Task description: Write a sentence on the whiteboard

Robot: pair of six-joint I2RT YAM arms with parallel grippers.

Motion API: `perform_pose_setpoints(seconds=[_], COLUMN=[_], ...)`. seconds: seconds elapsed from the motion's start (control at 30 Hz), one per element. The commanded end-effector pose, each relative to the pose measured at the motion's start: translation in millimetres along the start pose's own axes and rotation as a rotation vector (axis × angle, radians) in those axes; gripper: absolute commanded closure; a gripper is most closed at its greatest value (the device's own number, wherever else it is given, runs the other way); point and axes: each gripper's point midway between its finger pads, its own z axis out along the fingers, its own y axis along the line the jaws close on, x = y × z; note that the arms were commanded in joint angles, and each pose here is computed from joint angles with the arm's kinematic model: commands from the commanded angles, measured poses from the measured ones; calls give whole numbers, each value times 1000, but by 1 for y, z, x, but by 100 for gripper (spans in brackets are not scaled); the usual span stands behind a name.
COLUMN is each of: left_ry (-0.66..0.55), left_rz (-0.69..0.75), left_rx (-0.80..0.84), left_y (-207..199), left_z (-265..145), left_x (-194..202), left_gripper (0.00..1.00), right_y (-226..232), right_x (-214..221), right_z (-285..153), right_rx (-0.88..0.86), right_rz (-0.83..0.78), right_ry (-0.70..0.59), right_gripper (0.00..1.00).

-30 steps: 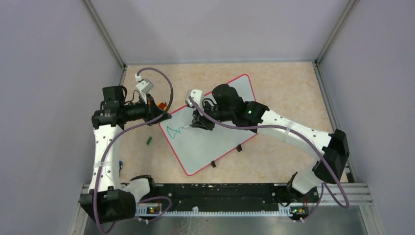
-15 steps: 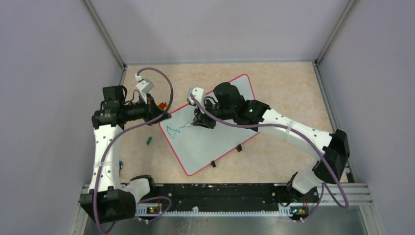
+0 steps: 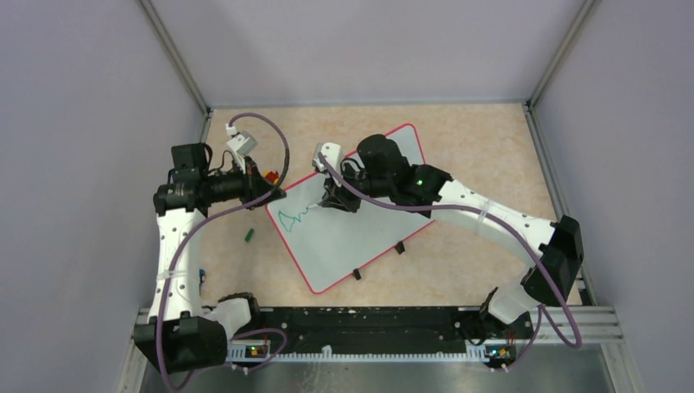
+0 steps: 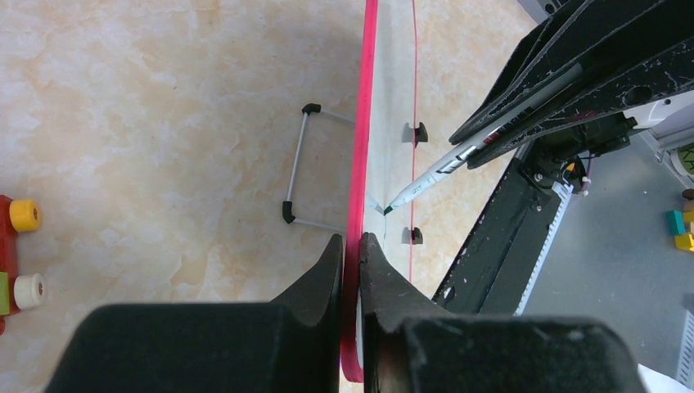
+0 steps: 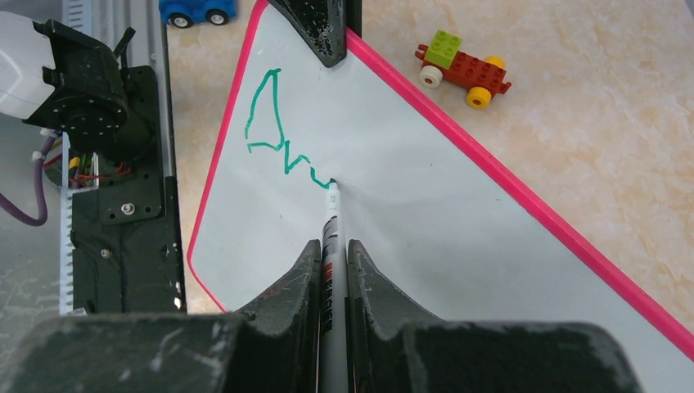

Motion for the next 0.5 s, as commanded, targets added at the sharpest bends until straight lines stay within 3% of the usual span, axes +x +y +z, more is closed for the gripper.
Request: perform_pose_setpoints(seconds=[0.0, 0.47], left_ry=[17, 16], left_rz=[5, 8], left_rx=[-50, -53], left_y=[6, 6], left_z=[-2, -2], left_x=[6, 5], left_gripper=[100, 100], right_y=[-9, 7], right_x=[-25, -12], right_z=[6, 15], right_rx=[39, 1], right_rz=[-29, -33], right_ry=[-62, -34], right_gripper=[100, 100])
